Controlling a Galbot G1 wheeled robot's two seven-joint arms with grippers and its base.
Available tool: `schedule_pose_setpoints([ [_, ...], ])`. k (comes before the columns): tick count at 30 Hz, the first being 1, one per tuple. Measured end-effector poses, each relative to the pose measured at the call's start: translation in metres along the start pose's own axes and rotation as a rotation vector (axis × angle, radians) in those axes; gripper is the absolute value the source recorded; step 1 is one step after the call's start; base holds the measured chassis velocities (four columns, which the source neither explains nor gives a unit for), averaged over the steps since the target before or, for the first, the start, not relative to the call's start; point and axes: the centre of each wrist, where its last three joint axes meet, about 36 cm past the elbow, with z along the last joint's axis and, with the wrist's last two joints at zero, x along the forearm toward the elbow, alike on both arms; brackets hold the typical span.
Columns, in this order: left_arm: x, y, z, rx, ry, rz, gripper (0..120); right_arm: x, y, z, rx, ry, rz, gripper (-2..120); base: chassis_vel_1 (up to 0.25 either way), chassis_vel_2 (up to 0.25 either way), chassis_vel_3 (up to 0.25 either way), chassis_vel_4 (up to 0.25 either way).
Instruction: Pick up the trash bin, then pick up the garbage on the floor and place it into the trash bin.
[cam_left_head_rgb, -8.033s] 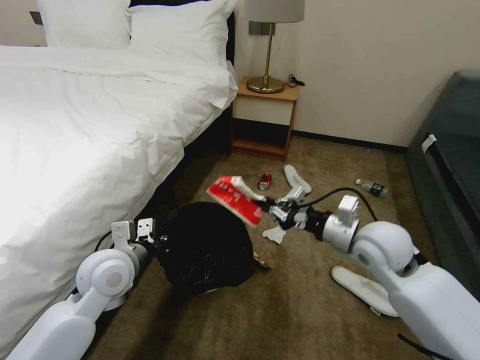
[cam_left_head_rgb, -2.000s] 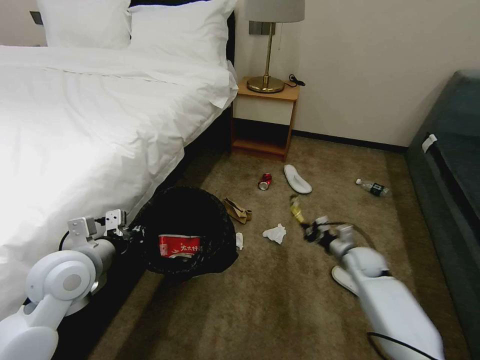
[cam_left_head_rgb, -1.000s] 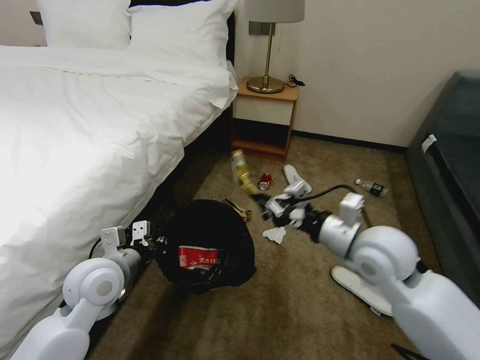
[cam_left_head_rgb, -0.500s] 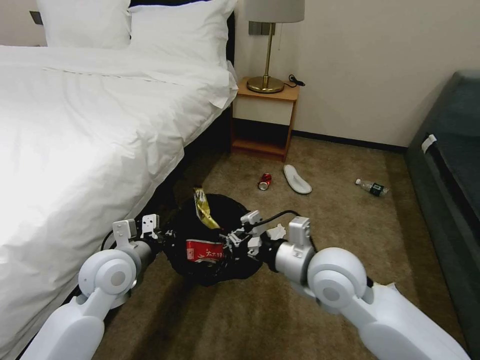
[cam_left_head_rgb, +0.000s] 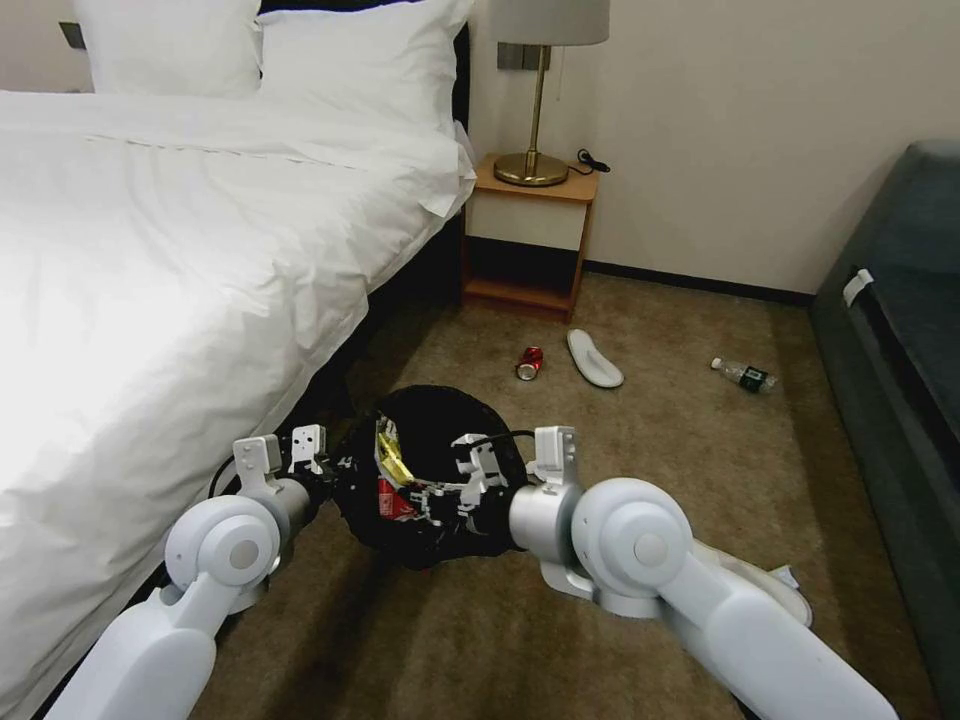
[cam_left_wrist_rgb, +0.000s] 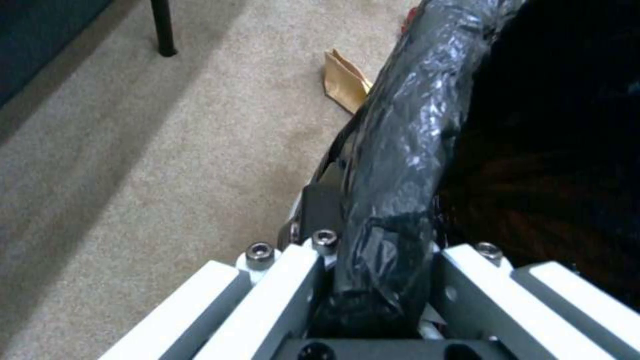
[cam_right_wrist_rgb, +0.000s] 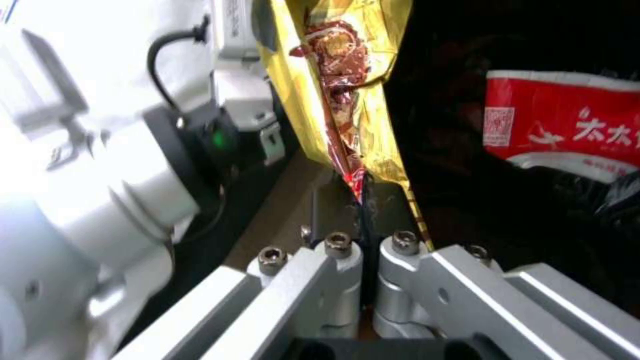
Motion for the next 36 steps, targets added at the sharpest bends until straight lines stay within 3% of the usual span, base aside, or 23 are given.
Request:
schedule_pose_setpoints([
  [14,0.002,-0.004,0.0,-0.003,-0.002,0.011,2,-0.014,0.001,-0.011,-0.048,0.005,0.134,0,0.0,0.0,0.0,0.0],
  [22,0.001,-0.005,0.0,-0.002,-0.004,0.013,2,-0.018,0.004,-0.012,-0.056,0.001,0.172,25,0.0,0.0,0.0,0.0],
  [30,0.001,-0.005,0.0,0.0,-0.005,0.016,2,-0.016,-0.001,-0.015,-0.048,-0.017,0.202,58,0.0,0.0,0.0,0.0],
  [33,0.001,-0.005,0.0,0.001,-0.004,0.016,2,-0.015,-0.001,-0.017,-0.049,-0.026,0.204,63,0.0,0.0,0.0,0.0],
  [36,0.0,-0.004,0.0,0.004,-0.001,0.012,2,-0.007,0.0,-0.025,-0.043,-0.083,0.218,80,0.0,0.0,0.0,0.0],
])
